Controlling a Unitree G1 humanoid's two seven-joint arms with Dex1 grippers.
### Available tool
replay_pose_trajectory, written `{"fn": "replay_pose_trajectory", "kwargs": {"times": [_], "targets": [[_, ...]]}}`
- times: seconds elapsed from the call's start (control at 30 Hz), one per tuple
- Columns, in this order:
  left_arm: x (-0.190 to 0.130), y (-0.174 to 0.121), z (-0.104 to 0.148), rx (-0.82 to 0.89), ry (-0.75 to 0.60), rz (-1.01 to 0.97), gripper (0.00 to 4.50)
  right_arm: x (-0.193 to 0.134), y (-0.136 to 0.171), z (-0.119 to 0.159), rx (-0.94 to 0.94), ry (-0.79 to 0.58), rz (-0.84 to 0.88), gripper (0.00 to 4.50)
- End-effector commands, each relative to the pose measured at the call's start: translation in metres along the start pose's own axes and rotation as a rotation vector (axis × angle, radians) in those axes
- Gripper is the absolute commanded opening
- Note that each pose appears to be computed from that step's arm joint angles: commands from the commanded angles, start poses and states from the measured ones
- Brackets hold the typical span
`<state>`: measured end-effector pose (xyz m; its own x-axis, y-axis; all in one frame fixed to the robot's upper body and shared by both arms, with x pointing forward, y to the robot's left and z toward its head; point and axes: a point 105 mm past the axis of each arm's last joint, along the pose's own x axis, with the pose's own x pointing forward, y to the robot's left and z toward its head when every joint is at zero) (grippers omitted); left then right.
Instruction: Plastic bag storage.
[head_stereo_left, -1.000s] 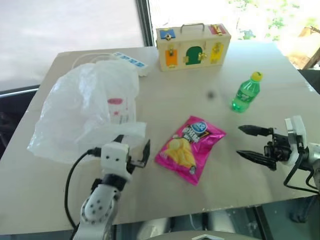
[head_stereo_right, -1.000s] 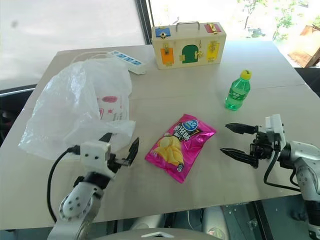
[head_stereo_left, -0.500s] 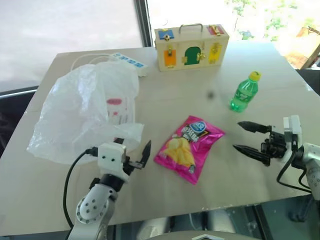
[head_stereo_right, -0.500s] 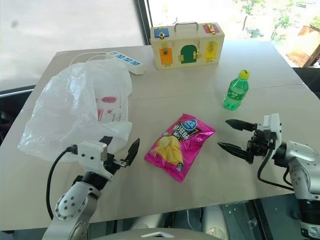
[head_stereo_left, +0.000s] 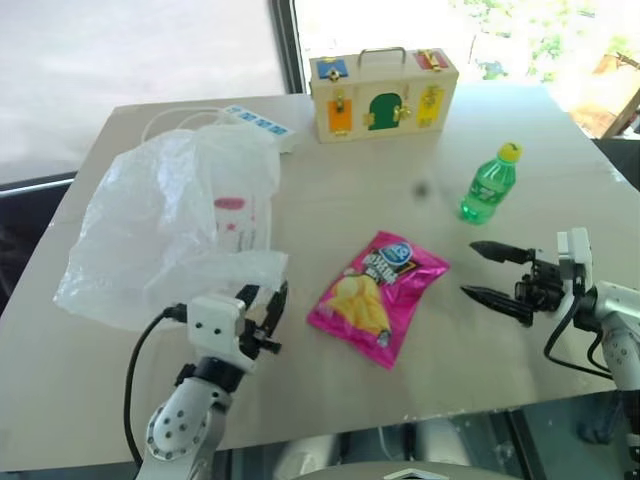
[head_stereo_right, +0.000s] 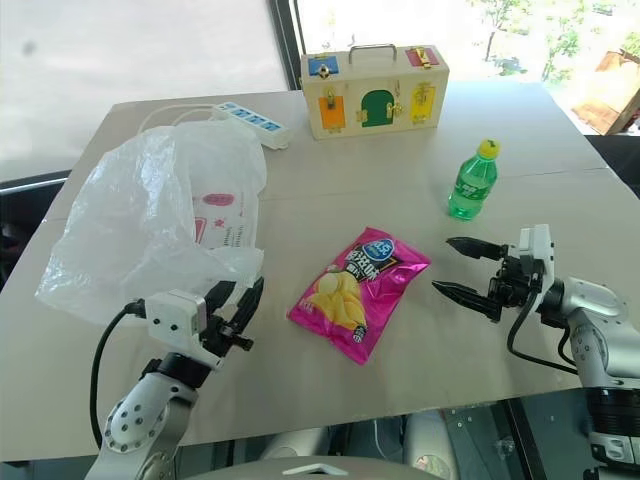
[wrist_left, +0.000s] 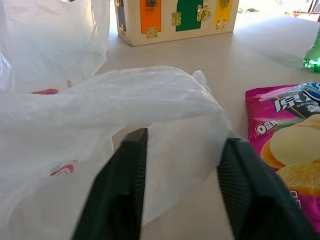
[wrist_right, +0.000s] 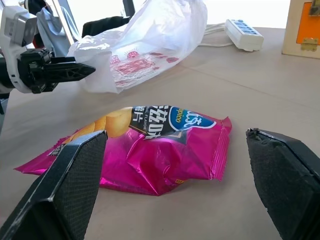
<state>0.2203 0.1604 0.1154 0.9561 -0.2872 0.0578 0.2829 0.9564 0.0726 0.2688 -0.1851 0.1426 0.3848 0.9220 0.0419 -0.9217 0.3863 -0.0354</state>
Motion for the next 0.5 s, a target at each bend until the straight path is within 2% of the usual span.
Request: {"fn": "replay_pose_trajectory", "kwargs": {"times": [0.03, 0.07, 0.27, 0.4, 0.5], "targets": [[0.000, -0.001, 0.010, -0.001, -0.047, -0.019, 0.35, 0.002, 0.001, 0.009, -0.046, -0.022, 0.016, 4.50], [0.001, -0.001, 0.010, 0.001, -0.048, -0.017, 0.02, 0.002, 0.001, 0.009, -0.047, -0.023, 0.015, 4.50], [0.009, 0.031, 0.013, 0.000, -0.061, 0.134, 0.02, 0.002, 0.002, 0.008, -0.048, -0.028, 0.005, 4.50], [0.024, 0.081, 0.026, 0.000, -0.096, 0.346, 0.02, 0.003, 0.004, 0.007, -0.044, -0.032, -0.001, 4.50], [0.044, 0.121, 0.046, -0.027, -0.153, 0.458, 0.02, 0.003, 0.004, 0.006, -0.045, -0.034, -0.006, 4.50]]}}
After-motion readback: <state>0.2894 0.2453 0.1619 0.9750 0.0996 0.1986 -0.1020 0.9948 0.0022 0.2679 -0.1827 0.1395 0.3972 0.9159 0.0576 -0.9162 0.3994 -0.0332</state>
